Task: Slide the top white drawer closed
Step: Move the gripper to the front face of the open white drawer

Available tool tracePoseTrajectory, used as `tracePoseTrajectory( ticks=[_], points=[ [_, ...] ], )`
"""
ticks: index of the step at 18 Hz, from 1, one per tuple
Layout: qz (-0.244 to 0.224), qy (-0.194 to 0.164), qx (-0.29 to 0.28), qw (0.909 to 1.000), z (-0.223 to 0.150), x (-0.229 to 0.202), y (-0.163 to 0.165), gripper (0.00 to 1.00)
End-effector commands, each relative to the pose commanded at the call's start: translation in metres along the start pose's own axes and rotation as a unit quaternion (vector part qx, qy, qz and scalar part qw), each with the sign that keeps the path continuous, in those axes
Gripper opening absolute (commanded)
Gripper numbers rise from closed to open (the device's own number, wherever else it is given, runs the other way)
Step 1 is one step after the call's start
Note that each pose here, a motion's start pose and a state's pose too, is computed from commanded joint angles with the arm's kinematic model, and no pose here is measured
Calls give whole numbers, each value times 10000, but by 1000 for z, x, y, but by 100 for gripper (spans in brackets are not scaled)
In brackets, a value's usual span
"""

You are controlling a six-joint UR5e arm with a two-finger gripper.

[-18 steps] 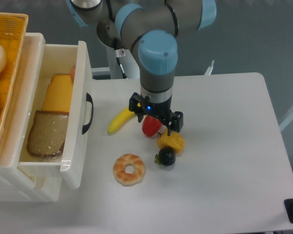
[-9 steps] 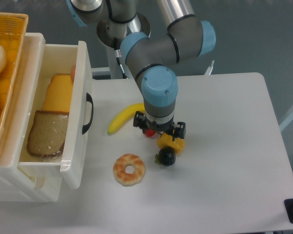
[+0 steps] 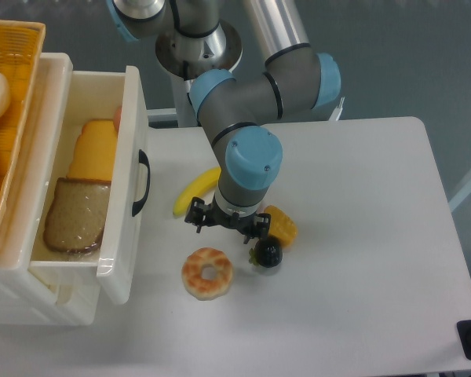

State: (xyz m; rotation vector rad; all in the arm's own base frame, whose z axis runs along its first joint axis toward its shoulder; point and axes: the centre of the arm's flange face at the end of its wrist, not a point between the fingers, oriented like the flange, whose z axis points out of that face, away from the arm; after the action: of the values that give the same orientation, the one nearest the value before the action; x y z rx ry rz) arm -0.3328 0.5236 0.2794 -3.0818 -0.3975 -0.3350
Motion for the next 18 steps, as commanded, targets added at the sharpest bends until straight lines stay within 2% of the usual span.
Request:
tracePoseTrajectory(
  ticks=[5,9,13,18],
  points=[
    [44,144,-126,9998,8,11,5,100],
    [37,417,-350,9985,18,23,17,100],
    [36,459,-311,9985,8,29,25,100],
    [-26,678,-232,9974,10,33,24,100]
  ],
)
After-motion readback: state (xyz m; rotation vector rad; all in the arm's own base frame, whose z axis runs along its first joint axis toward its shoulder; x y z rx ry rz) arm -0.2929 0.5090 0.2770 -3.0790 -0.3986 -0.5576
